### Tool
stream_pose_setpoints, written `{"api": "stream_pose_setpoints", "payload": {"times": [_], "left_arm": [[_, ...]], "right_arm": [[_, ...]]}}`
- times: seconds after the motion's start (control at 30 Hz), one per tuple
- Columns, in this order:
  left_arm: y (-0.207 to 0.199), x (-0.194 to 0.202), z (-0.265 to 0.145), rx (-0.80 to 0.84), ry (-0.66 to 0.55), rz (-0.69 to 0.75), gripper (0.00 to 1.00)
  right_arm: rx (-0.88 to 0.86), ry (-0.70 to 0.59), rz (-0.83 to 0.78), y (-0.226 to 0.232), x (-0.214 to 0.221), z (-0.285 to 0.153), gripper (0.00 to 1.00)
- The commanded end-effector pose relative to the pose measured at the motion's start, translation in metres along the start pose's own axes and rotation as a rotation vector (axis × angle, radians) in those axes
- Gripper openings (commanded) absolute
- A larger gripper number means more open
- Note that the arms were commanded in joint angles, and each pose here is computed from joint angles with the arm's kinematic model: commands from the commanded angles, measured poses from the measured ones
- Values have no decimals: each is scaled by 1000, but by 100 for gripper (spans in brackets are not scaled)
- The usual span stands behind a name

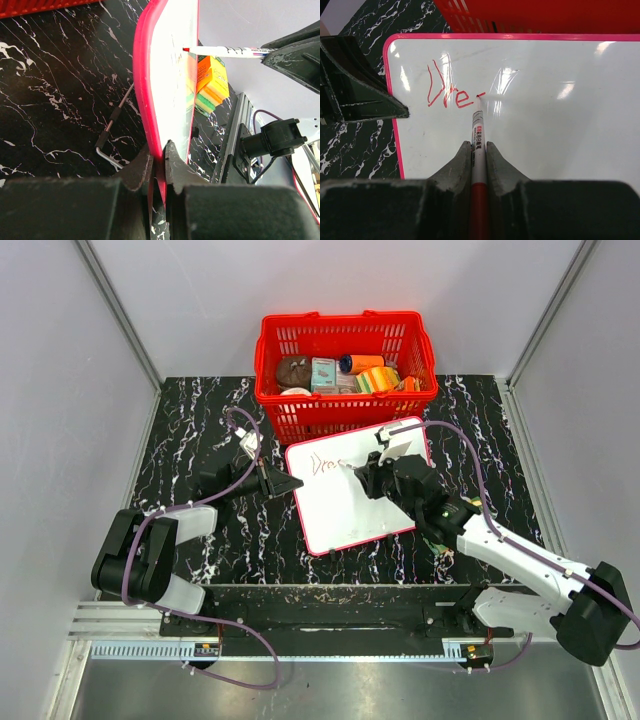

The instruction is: Write a sentence on the whiteboard

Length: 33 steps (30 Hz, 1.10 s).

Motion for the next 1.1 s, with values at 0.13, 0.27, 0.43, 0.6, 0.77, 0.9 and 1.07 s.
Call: {"api": "stream_pose_setpoints", "payload": {"times": [0.13,0.27,0.43,0.6,0.77,0.9,1.07], "left_arm": [[2,-4,4,0,-4,167,0],[2,-5,4,-1,-5,167,0],[2,-4,5,-1,-3,168,0],[2,-5,5,-2,-5,169,0],[2,-4,4,-3,-3,166,0],[2,-4,4,-2,-4,168,0],[1,-4,4,0,-2,168,0]], "right_arm": [[-25,0,10,4,-1,-1,0],[-27,-3,12,3,0,-2,0],[-22,44,6,1,12,-5,0],[-17,61,10,0,18,-5,0],[14,52,5,-5,16,-6,0],[41,40,-2,-9,11,-5,0],[72,25,-7,-13,5,-2,0]]}}
Point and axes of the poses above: each gripper's point midway between its finger pads, its own z axis out along the fingers, its own y axis along the line the jaws close on, x = y × z, the point moved 2 cm from there along -z, back along the fingers, and after that the axes turned 6 degrees about -z, right-handed, at the moved point
